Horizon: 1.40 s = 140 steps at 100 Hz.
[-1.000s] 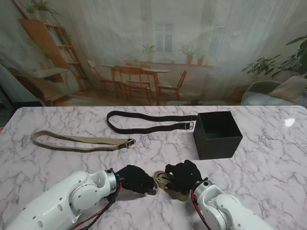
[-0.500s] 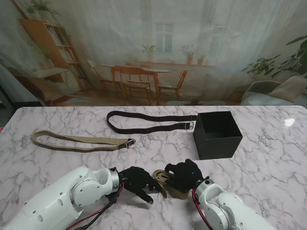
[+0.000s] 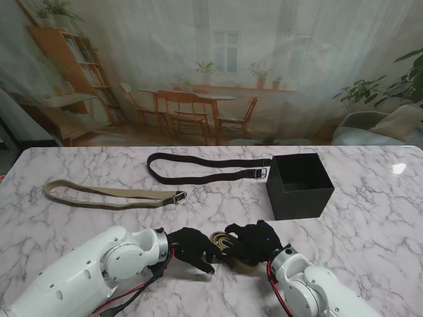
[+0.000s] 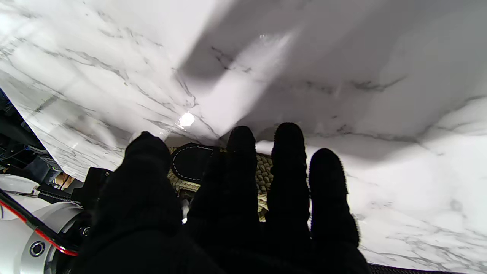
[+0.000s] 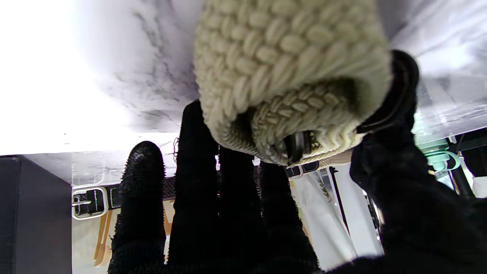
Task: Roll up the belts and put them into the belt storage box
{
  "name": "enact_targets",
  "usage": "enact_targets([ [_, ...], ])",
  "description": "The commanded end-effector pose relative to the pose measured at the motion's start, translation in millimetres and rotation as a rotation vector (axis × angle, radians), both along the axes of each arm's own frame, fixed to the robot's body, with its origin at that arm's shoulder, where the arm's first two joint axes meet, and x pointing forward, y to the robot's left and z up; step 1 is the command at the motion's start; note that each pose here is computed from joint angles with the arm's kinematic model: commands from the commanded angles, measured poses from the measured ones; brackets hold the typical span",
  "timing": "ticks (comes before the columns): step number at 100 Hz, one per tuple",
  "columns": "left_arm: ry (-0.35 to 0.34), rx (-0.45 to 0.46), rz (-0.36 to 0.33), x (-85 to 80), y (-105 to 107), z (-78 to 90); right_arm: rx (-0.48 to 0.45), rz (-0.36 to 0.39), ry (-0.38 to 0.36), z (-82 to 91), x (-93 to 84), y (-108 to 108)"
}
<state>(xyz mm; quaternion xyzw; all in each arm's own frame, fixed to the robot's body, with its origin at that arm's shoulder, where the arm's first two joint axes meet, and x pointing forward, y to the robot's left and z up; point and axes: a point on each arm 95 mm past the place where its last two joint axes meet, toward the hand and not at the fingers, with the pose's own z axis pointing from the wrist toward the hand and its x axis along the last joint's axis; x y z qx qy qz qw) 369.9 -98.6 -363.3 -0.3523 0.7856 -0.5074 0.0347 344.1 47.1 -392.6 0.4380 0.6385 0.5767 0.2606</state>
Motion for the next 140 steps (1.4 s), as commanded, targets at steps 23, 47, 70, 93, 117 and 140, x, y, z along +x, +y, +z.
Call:
enact_targets([
  [23,0.06,0.077,0.016,-5.6,9,-22.9,-0.1,0.056,0.042,-10.5,-10.7,-4],
  [47,0.063,0.082,0.02,-5.4,9,-23.1,-0.15,0.039,0.079,-11.1,-15.9,0],
  [70,0.065,0.073,0.025,-5.3,8,-23.7,-0.185,0.032,0.113,-16.7,-17.7,6],
  [93,0.066,0.063,0.02,-7.5,8,-22.4,-0.192,0.01,0.135,-21.8,-18.2,10],
  [117,0.042,0.041,0.014,-12.4,12,-16.8,-0.197,-0.012,0.119,-25.9,-16.1,10],
  [140,-0.001,0.015,0.01,-19.0,20,-5.6,-0.194,-0.033,0.123,-27.9,-15.3,10],
])
